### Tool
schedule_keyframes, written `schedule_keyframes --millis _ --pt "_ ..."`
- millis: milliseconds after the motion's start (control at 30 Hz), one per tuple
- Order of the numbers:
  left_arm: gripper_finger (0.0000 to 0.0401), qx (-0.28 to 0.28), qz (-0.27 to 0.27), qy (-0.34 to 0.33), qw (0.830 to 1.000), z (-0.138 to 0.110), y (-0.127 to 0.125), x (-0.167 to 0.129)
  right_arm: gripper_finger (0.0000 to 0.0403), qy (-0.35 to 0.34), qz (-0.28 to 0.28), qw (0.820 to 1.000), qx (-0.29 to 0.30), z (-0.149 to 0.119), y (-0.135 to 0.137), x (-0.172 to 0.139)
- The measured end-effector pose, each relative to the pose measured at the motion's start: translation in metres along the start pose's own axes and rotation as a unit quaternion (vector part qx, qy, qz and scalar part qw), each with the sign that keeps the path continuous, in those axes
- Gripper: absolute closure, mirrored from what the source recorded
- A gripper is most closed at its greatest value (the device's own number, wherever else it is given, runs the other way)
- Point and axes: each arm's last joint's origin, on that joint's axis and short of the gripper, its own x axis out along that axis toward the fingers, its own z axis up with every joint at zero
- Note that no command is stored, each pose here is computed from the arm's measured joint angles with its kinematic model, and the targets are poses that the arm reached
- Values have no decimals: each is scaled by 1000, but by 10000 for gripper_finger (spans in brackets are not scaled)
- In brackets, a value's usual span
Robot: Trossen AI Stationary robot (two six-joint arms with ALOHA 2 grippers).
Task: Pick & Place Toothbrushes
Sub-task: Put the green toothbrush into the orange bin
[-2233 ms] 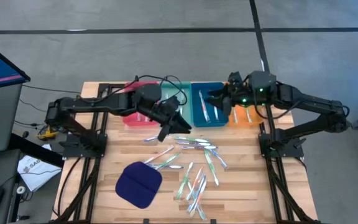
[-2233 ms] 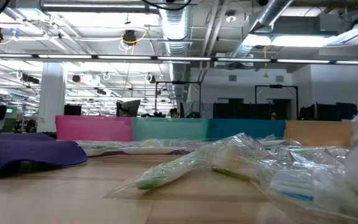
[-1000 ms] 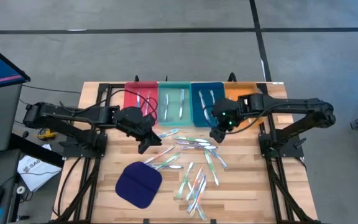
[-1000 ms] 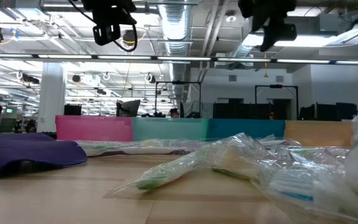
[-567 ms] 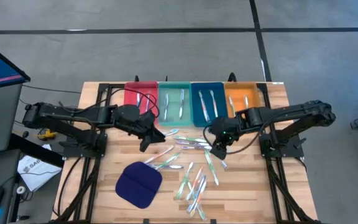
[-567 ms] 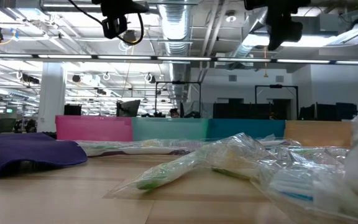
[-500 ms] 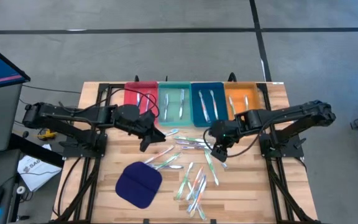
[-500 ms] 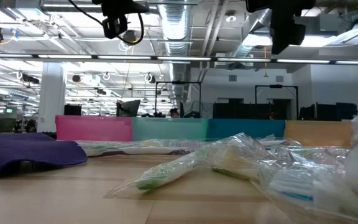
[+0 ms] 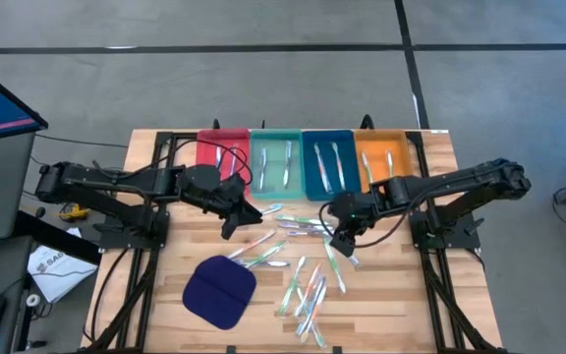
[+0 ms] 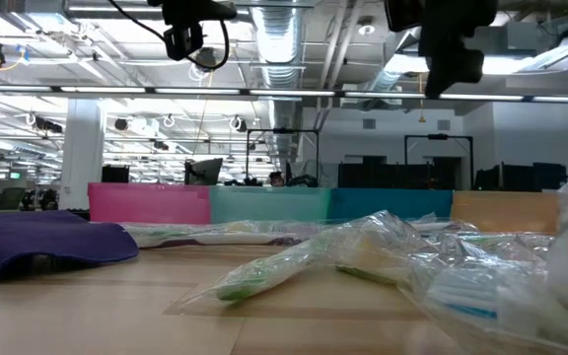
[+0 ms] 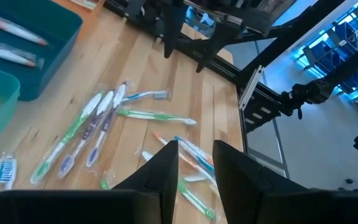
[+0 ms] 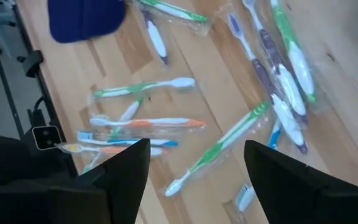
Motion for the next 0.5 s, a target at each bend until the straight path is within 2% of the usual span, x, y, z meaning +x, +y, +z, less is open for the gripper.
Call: schedule_keyframes --millis 167,367,500 --pt "307 -1 -4 0 1000 0 -1 0 147 10 -21 999 26 -3 -3 0" --pt "307 -4 -37 23 999 -2 -3 0 147 16 -13 1000 3 -10 6 1" --pt "307 -8 -42 27 999 -3 -4 0 147 24 -8 1000 15 -18 14 4"
